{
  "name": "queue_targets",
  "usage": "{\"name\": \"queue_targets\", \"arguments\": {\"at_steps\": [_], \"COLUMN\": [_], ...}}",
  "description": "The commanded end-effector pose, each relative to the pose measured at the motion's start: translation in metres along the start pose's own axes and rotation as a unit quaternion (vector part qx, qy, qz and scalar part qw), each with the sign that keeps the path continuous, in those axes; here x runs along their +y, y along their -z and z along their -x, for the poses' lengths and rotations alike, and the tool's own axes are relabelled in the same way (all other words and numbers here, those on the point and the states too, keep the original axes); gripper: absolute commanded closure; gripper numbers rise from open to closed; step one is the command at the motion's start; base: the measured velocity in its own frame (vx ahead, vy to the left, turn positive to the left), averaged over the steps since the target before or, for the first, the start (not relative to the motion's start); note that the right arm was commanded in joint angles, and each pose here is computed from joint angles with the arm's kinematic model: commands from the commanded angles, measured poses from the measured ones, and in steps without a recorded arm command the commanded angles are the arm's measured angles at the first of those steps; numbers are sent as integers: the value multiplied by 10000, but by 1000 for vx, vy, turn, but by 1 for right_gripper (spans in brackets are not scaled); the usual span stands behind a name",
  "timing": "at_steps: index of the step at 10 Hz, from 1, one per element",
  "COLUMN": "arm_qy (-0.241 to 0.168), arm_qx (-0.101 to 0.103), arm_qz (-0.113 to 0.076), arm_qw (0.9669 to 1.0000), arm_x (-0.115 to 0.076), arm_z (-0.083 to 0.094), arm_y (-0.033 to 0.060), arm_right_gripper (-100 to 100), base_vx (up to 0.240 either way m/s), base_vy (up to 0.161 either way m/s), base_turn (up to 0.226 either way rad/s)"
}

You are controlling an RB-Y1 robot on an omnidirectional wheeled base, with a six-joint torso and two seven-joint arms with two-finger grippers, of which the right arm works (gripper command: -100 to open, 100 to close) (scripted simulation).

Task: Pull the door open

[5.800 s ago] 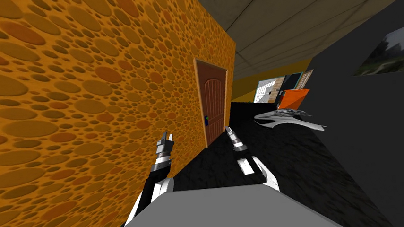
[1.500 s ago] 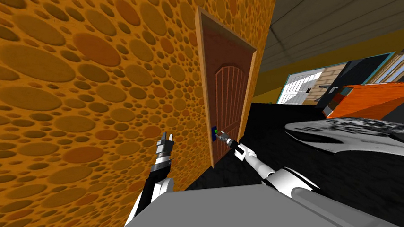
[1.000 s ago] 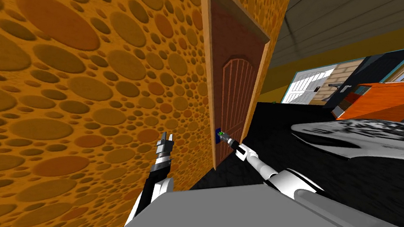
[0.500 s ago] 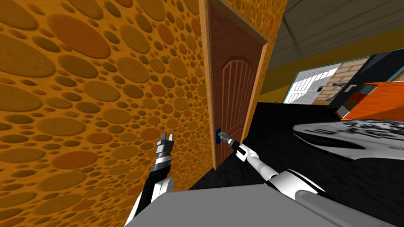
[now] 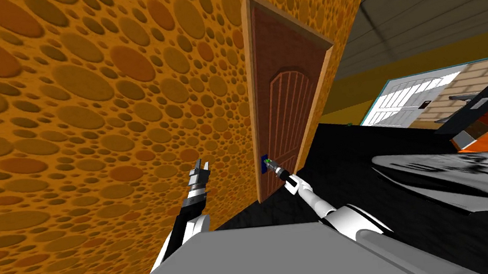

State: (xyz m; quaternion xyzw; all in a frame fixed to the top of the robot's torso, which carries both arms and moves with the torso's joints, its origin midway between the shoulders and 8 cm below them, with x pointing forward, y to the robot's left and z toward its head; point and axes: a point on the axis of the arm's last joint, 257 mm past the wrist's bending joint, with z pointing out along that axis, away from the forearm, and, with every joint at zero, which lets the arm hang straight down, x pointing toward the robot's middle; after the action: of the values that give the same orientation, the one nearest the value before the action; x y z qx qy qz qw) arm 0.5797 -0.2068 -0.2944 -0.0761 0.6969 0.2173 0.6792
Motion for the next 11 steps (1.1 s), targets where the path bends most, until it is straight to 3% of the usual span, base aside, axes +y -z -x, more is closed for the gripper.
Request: {"name": "queue_targets", "arguments": {"at_steps": [1,4,6,7,10,11], "arm_qy": [-343,-788,-1244,-1274,-1969,-2026], "arm_qx": [-75,-151,-247,-248,-411,-413], "arm_qz": [-60,-138,-227,-226,-355,-353], "arm_qw": [9994,9967,9917,9913,9789,9778], "arm_x": [-26,-70,-124,-124,-211,-211], "arm_z": [48,82,121,121,180,180], "arm_y": [-2,3,11,11,28,28], "arm_right_gripper": [100,100,100,100,100,100], "base_vx": [-64,-57,-56,-51,-57,-45], "base_vy": [-76,-72,-54,-55,-66,-55], "base_turn": [136,135,108,83,151,56]}}
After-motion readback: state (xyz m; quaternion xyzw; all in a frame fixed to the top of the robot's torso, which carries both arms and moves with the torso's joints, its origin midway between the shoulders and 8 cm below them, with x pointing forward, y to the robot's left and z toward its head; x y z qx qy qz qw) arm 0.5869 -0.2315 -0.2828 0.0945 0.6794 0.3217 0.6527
